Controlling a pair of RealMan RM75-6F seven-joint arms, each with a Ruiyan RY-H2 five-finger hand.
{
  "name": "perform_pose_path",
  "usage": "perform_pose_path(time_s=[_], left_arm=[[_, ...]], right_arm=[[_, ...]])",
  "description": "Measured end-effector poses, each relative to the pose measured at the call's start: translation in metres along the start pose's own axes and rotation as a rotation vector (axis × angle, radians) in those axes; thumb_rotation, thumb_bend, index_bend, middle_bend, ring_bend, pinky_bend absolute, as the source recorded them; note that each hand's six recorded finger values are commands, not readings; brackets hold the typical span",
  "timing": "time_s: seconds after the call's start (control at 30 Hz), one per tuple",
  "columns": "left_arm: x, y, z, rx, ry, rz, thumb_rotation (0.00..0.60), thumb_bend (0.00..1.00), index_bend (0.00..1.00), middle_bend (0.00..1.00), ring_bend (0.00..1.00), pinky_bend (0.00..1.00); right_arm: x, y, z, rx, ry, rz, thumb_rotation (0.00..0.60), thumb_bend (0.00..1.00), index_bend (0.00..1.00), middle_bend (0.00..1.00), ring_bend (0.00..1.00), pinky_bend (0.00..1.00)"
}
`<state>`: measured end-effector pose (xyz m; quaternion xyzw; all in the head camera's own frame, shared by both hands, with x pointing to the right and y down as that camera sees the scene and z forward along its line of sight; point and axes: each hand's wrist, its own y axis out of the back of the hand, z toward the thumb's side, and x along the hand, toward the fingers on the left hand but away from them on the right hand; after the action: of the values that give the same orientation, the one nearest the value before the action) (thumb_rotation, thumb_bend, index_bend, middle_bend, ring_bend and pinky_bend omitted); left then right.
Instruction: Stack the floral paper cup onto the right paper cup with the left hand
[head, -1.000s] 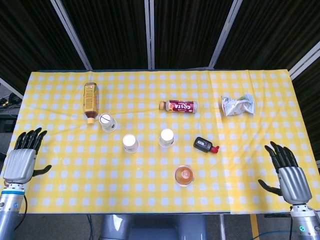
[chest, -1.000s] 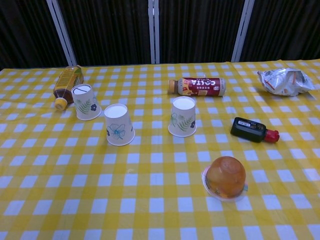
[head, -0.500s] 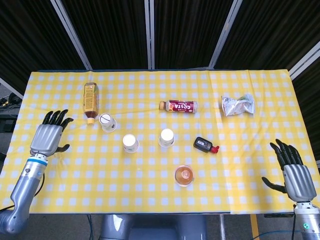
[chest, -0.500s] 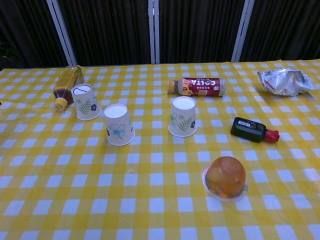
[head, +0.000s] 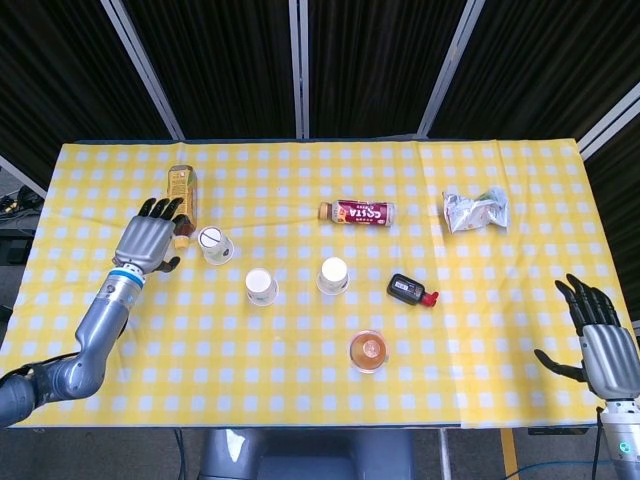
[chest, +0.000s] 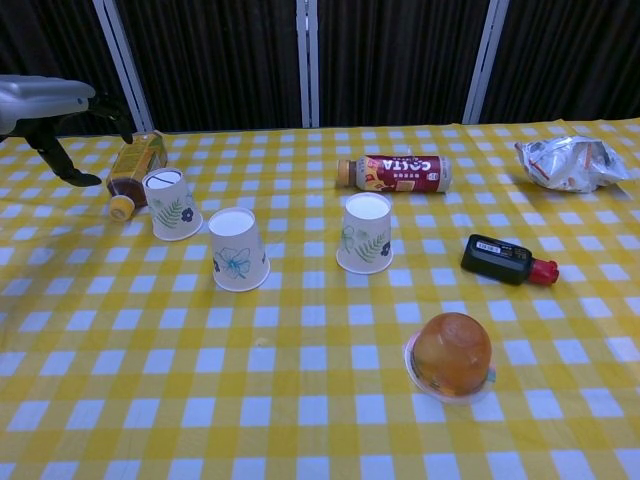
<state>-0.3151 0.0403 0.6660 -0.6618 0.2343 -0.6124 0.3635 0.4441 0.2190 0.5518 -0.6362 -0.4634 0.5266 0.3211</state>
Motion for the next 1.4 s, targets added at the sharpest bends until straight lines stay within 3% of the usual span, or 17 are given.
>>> perform_pose_path(time_s=[0.33,0.6,0.73,0.83,0.93,1.17,1.4], left_arm=[[0.036,-0.005,0.016,0.043,0.034,-0.041,0.600,0.24,0.20,0.00,0.00,0.00],[0.054,-0.013,0.032,0.079,0.035,-0.069,0.600,0.24,0.22,0.00,0.00,0.00],[0.060,-0.020,0.040,0.082,0.028,-0.090,0.600,0.25,0.29,0.00,0.00,0.00],[0.063,-0.026,0.047,0.084,0.022,-0.103,0.600,0.32,0.40,0.00,0.00,0.00],[0.063,-0.027,0.050,0.090,0.018,-0.096,0.600,0.39,0.44,0.00,0.00,0.00],[0.055,-0.013,0.053,0.058,-0.003,-0.053,0.600,0.39,0.43,0.00,0.00,0.00],[0.029,0.026,0.056,0.003,-0.063,0.033,0.600,0.39,0.39,0.00,0.00,0.00]], right_arm=[[-0.001,0.005,-0.009,-0.016,-0.027,-0.009,0.600,0.06,0.07,0.00,0.00,0.00],[-0.002,0.010,-0.014,-0.021,-0.040,-0.021,0.600,0.06,0.07,0.00,0.00,0.00],[-0.002,0.011,-0.014,-0.025,-0.041,-0.024,0.600,0.06,0.07,0.00,0.00,0.00],[-0.002,0.011,-0.015,-0.024,-0.043,-0.024,0.600,0.06,0.07,0.00,0.00,0.00],[-0.002,0.011,-0.015,-0.024,-0.043,-0.025,0.600,0.06,0.07,0.00,0.00,0.00],[0.000,0.013,-0.015,-0.026,-0.042,-0.036,0.600,0.06,0.07,0.00,0.00,0.00],[0.000,0.012,-0.014,-0.025,-0.038,-0.035,0.600,0.06,0.07,0.00,0.00,0.00]])
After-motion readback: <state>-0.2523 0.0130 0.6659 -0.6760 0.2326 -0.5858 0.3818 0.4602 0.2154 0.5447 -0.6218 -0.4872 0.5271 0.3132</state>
